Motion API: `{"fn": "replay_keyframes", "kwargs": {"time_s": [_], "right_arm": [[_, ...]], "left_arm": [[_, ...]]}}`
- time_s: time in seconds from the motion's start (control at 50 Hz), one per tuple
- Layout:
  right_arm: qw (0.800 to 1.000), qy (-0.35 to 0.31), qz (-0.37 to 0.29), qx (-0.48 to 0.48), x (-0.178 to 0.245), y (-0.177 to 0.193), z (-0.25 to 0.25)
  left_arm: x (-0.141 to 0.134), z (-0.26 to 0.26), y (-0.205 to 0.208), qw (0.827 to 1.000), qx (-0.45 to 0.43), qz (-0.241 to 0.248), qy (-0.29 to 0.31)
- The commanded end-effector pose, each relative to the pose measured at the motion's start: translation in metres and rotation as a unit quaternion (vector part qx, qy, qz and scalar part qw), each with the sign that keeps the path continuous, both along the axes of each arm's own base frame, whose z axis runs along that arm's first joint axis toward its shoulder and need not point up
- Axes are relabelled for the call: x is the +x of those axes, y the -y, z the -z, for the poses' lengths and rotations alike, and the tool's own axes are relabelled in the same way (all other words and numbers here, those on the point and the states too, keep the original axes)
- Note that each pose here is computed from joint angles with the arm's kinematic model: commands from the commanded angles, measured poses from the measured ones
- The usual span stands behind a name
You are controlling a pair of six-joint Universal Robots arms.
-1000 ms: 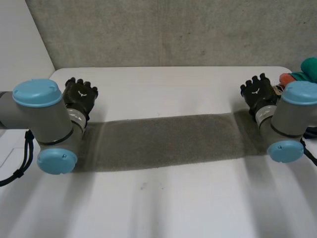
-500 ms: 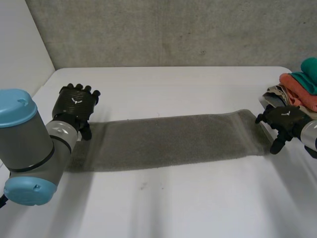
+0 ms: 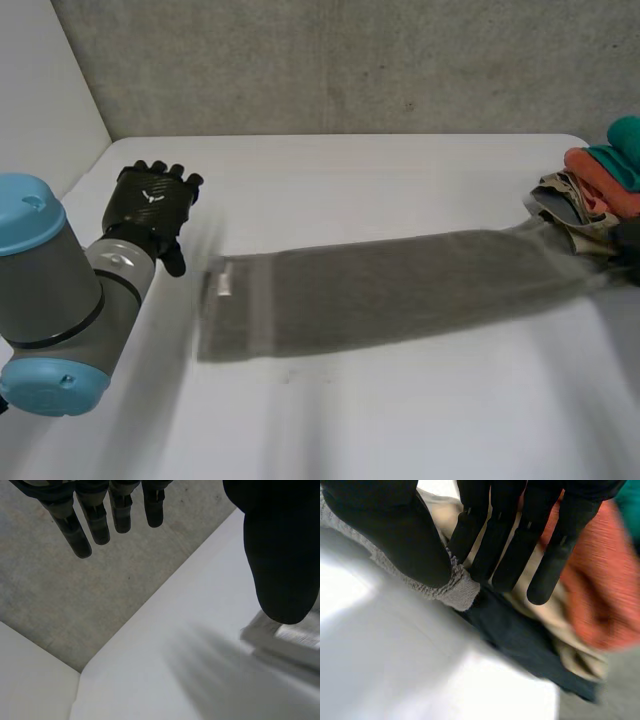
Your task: Fold the laundry.
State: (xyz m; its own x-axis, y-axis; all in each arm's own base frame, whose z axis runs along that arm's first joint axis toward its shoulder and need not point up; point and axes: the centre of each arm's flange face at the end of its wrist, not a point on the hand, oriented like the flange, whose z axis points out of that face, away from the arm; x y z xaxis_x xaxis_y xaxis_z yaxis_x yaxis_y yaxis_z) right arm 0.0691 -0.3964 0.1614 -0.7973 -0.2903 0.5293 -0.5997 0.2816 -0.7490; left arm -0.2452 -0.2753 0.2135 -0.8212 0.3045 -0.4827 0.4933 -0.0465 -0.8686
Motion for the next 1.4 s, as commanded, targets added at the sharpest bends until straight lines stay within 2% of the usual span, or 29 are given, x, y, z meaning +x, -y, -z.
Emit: {"fn": "replay_keyframes", "kwargs": {"time_s": [0.02, 0.1, 0.12, 0.18, 0.2, 0.24, 0.26, 0.32, 0.34, 0.42, 0.5, 0.56, 0.7, 0.78, 0.8, 0.86, 1.0, 1.08, 1.12, 1.2, 1.28, 1.3, 1.34, 1.4], "right_arm": [[0.997, -0.067, 0.013, -0.029, -0.006, 0.002, -0.020], [0.995, -0.034, -0.046, -0.081, 0.045, -0.005, -0.048], [0.991, -0.001, -0.089, -0.104, 0.080, -0.014, -0.058], [0.978, 0.037, -0.161, -0.126, 0.128, -0.031, -0.065], [0.967, 0.057, -0.207, -0.136, 0.157, -0.046, -0.069], [0.952, 0.072, -0.261, -0.146, 0.188, -0.064, -0.070], [0.932, 0.085, -0.317, -0.154, 0.220, -0.088, -0.071], [0.904, 0.098, -0.386, -0.157, 0.256, -0.121, -0.069], [0.883, 0.104, -0.431, -0.156, 0.280, -0.147, -0.063], [0.845, 0.109, -0.509, -0.121, 0.322, -0.192, -0.022], [0.831, 0.101, -0.540, -0.086, 0.340, -0.217, 0.016], [0.828, 0.101, -0.548, -0.072, 0.343, -0.223, 0.026], [0.849, 0.106, -0.514, -0.054, 0.330, -0.220, 0.012], [0.890, 0.114, -0.440, -0.029, 0.303, -0.192, 0.000], [0.911, 0.116, -0.396, -0.017, 0.284, -0.174, -0.004], [0.938, 0.104, -0.329, 0.013, 0.248, -0.153, -0.006], [0.957, 0.087, -0.268, 0.067, 0.207, -0.140, 0.017], [0.961, 0.053, -0.261, 0.072, 0.195, -0.131, 0.031], [0.963, 0.032, -0.261, 0.060, 0.192, -0.125, 0.031], [0.970, -0.022, -0.243, -0.023, 0.194, -0.104, 0.018], [0.956, -0.033, -0.268, -0.113, 0.224, -0.111, -0.007], [0.939, -0.020, -0.309, -0.152, 0.250, -0.130, -0.023], [0.920, -0.006, -0.348, -0.178, 0.273, -0.150, -0.033], [0.879, 0.022, -0.434, -0.194, 0.309, -0.190, -0.029]], "left_arm": [[0.005, -0.009, -0.005, 1.000, -0.008, -0.003, -0.004], [0.006, -0.017, -0.006, 1.000, -0.020, -0.005, -0.009], [0.006, -0.022, -0.007, 1.000, -0.026, -0.005, -0.012], [0.008, -0.029, -0.008, 0.999, -0.036, -0.007, -0.016], [0.008, -0.034, -0.010, 0.999, -0.042, -0.008, -0.018], [0.011, -0.041, -0.011, 0.998, -0.051, -0.011, -0.024], [0.011, -0.043, -0.011, 0.998, -0.053, -0.012, -0.027], [0.013, -0.051, -0.015, 0.997, -0.060, -0.013, -0.044], [0.014, -0.052, -0.017, 0.997, -0.059, -0.014, -0.052], [0.016, -0.051, -0.020, 0.997, -0.053, -0.014, -0.062], [0.016, -0.046, -0.022, 0.997, -0.046, -0.013, -0.060], [0.016, -0.044, -0.023, 0.997, -0.043, -0.012, -0.059], [0.013, -0.042, -0.024, 0.997, -0.042, -0.005, -0.060], [0.003, -0.044, -0.028, 0.997, -0.045, 0.011, -0.063], [0.000, -0.043, -0.029, 0.997, -0.045, 0.017, -0.062], [-0.017, -0.037, -0.035, 0.997, -0.037, 0.043, -0.060], [-0.027, -0.028, -0.039, 0.996, -0.025, 0.059, -0.056], [-0.027, -0.024, -0.038, 0.997, -0.019, 0.058, -0.053], [-0.027, -0.024, -0.038, 0.997, -0.018, 0.057, -0.053], [-0.026, -0.024, -0.039, 0.997, -0.019, 0.056, -0.052], [-0.023, -0.028, -0.040, 0.997, -0.024, 0.052, -0.055], [-0.023, -0.031, -0.040, 0.997, -0.028, 0.051, -0.057], [-0.021, -0.035, -0.040, 0.997, -0.033, 0.049, -0.059], [-0.017, -0.039, -0.039, 0.997, -0.037, 0.042, -0.061]]}}
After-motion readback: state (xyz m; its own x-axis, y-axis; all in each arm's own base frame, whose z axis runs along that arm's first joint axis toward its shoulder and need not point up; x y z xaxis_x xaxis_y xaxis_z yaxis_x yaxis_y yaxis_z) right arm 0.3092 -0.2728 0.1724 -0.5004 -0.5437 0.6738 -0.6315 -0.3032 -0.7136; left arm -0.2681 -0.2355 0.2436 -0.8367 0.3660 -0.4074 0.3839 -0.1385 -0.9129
